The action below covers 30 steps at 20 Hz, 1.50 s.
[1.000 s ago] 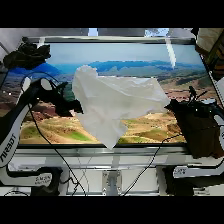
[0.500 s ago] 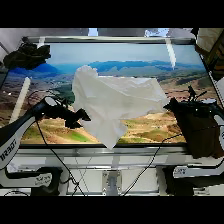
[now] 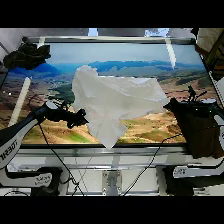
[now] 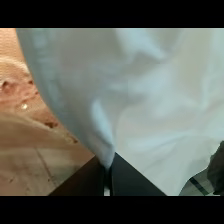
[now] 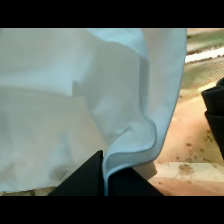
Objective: Fold the shirts.
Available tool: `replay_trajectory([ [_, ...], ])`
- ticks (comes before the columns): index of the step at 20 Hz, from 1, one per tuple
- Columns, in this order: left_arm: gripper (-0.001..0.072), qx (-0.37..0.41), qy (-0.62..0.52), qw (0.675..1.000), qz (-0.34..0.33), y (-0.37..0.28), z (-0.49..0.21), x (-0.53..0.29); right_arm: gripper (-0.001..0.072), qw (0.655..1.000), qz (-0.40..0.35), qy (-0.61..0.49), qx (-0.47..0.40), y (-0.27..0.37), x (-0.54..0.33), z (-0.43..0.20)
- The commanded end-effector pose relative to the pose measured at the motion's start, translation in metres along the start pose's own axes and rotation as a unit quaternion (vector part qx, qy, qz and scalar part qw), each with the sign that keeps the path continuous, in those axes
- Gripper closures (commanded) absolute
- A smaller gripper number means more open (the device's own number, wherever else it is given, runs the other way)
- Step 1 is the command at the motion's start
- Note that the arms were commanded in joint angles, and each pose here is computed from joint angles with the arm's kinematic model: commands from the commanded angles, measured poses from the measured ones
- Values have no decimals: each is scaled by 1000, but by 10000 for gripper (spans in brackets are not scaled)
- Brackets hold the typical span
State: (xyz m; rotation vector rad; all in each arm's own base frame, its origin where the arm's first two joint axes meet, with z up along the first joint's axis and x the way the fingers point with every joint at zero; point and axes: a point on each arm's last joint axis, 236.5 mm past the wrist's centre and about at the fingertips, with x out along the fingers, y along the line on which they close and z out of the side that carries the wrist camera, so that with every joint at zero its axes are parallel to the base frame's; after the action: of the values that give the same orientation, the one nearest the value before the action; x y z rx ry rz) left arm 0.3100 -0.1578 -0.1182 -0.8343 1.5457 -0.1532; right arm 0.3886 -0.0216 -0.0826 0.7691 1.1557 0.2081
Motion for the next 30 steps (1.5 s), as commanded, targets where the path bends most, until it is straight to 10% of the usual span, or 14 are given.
replay_trajectory([
  [1,695,12,-40,996,-73,-36,17,-7,678,1000,13,3,-6,7,-2,-2],
  [6,695,90,-205,933,-283,-152,57,-97,678,997,20,-43,-55,41,-40,12],
  [12,696,220,-395,762,-464,-250,-5,-303,679,969,70,-184,-152,142,-167,8],
  [21,700,375,-728,478,-319,-250,-178,-577,683,747,-119,-537,-374,314,-435,-60],
  [24,701,376,-725,515,-262,-246,-152,-562,683,761,-99,-527,-365,311,-440,-36],
  [28,699,308,-587,742,-97,-198,-27,-430,682,832,44,-437,-339,296,-400,0],
  [30,698,278,-540,793,-42,-176,16,-386,682,862,79,-371,-336,283,-363,16],
])
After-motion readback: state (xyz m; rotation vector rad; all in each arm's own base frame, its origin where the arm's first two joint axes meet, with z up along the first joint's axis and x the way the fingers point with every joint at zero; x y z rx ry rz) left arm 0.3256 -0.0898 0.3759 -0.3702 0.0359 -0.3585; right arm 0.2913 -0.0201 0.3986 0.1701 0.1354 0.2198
